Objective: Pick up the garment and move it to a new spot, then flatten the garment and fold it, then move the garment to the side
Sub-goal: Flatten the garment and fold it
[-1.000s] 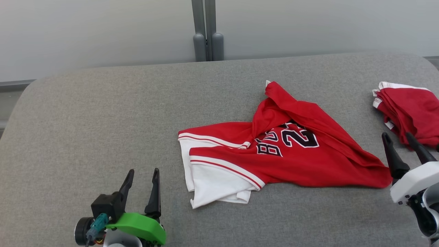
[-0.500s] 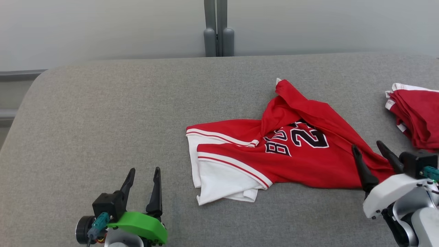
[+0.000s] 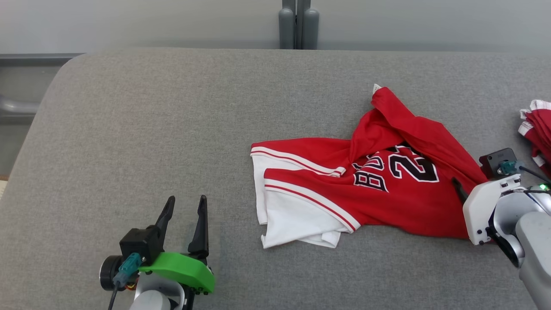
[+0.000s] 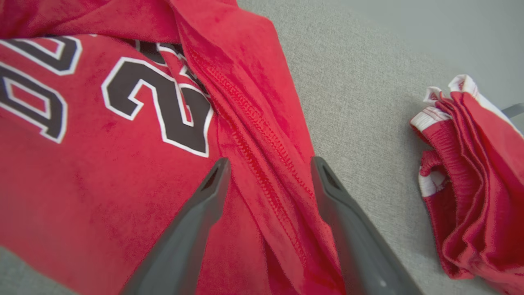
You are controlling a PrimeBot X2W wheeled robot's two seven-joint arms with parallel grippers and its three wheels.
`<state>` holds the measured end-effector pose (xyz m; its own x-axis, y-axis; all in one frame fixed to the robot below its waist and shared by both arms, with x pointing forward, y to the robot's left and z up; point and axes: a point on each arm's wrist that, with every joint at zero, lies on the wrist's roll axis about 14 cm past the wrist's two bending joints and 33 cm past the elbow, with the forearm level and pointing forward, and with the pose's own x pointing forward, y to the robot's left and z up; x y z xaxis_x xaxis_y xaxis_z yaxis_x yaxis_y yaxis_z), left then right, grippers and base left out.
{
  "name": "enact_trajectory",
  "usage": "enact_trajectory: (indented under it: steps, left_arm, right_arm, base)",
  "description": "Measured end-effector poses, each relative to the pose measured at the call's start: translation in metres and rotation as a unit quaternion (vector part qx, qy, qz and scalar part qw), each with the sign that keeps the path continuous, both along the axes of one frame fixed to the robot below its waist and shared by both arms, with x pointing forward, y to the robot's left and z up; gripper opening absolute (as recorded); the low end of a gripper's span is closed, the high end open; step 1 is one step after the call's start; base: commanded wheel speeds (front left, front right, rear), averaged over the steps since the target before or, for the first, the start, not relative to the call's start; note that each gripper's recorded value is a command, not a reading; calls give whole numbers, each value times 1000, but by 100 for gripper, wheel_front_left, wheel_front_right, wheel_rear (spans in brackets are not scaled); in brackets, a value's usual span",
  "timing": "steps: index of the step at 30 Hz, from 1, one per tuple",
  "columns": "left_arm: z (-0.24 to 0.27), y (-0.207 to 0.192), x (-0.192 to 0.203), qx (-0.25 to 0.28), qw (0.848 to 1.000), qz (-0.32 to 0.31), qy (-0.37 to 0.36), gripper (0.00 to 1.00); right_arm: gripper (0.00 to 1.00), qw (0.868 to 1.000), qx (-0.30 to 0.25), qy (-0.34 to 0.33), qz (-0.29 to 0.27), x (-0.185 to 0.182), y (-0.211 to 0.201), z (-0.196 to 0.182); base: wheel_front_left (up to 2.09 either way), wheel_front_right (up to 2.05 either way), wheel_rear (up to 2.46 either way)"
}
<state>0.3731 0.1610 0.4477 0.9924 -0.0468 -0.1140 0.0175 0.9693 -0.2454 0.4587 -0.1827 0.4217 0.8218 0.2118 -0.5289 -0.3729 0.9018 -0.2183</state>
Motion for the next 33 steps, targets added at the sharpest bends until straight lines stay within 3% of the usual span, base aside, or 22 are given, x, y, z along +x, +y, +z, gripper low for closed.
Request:
enact_trajectory:
  steps: [15, 16, 17, 18, 19, 21, 23, 24, 26, 28, 33]
  left_arm:
    - [-8, 13, 1, 1, 1000, 22, 13, 100]
    - [-9, 13, 1, 1, 1000, 21, 13, 100]
    - [-9, 12, 1, 1, 1000, 21, 14, 100]
    - [-9, 12, 1, 0, 1000, 20, 14, 100]
    - [-9, 11, 2, 0, 1000, 20, 15, 100]
    - [-10, 11, 2, 0, 1000, 19, 15, 100]
    - [-10, 11, 3, 1, 1000, 19, 16, 100]
    - [-11, 11, 3, 1, 1000, 19, 16, 100]
    - [-11, 10, 4, 3, 1000, 17, 17, 100]
    - [-12, 10, 4, 4, 1000, 17, 17, 100]
    - [-14, 10, 9, 7, 1000, 14, 19, 100]
  right_arm:
    - [100, 1000, -4, 1, 27, 33, 22, -10]
    - [92, 1000, -2, 4, 30, 32, 24, -11]
    - [60, 999, -3, 7, 33, 31, 25, -13]
    - [50, 999, -3, 9, 35, 30, 25, -15]
    - [50, 999, -5, 11, 36, 30, 25, -16]
    - [67, 999, -4, 10, 37, 32, 25, -15]
    - [66, 999, -2, 7, 38, 34, 26, -14]
    - [50, 999, -2, 7, 38, 36, 25, -14]
    - [39, 999, -2, 4, 33, 39, 22, -12]
    - [0, 1000, 1, -6, 22, 46, 15, -7]
    - [0, 999, 24, -22, -7, 62, 4, 1]
  base:
    - [0, 0, 0]
    - [0, 0, 0]
    - [0, 0, 0]
    - [0, 0, 0]
    - [0, 0, 0]
    - [0, 0, 0]
    - [0, 0, 0]
    - [0, 0, 0]
    - [0, 0, 0]
    - [0, 0, 0]
    - [0, 0, 0]
